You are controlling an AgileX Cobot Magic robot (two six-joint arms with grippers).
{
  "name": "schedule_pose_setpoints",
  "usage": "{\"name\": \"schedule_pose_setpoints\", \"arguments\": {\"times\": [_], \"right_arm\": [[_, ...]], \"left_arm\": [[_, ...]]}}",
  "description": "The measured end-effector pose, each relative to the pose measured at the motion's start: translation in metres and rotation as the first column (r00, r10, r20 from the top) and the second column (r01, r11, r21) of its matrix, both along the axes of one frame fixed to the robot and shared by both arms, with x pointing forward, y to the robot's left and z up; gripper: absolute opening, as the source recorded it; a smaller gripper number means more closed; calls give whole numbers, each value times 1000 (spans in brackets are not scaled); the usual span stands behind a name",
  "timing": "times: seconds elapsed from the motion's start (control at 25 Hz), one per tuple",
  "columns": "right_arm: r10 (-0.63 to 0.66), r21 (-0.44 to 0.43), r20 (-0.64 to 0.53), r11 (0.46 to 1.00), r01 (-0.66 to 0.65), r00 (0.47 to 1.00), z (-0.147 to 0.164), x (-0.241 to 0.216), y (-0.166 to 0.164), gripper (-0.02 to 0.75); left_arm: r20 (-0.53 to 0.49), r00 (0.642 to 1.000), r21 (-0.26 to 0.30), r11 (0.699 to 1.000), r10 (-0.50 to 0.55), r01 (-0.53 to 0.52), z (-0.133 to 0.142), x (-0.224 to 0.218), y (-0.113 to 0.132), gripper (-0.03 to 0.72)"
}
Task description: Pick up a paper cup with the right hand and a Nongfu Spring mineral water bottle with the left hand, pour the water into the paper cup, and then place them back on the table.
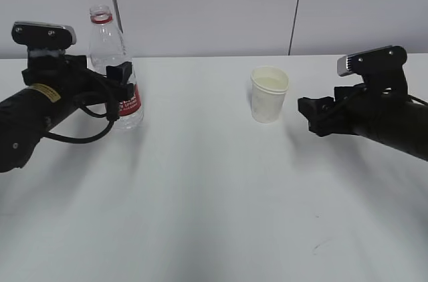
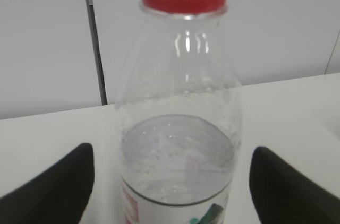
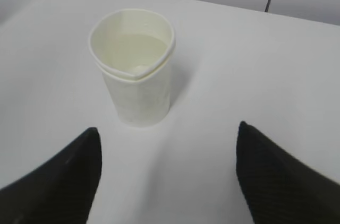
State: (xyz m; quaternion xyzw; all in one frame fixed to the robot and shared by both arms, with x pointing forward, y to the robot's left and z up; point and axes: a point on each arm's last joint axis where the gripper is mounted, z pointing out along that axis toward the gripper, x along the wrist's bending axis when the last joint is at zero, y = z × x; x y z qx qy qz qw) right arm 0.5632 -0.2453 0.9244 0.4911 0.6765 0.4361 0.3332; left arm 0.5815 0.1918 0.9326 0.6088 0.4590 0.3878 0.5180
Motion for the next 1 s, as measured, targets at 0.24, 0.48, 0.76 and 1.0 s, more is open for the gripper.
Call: {"name": "schedule_pose_setpoints", "arguments": {"times": [0.24,0.48,0.76,1.0], "right_arm": [[-28,-55,-90,998,23,996,13,-10,-5,589],[-92,-100,-228,993,70,969,23,-25,-12,589],[-232,-132,-454,972,192,861,27,-48,-23,589],[-336,-201,-646,941,272,685,54,-61,-29,589]], "left_arm": [[-56,998,15,1000,-2,3,10,-20,6,549],[-201,980,51,999,-4,14,24,-35,10,550],[-447,894,103,994,10,41,42,-65,18,550],[-693,720,124,990,36,71,44,-97,26,551]]}}
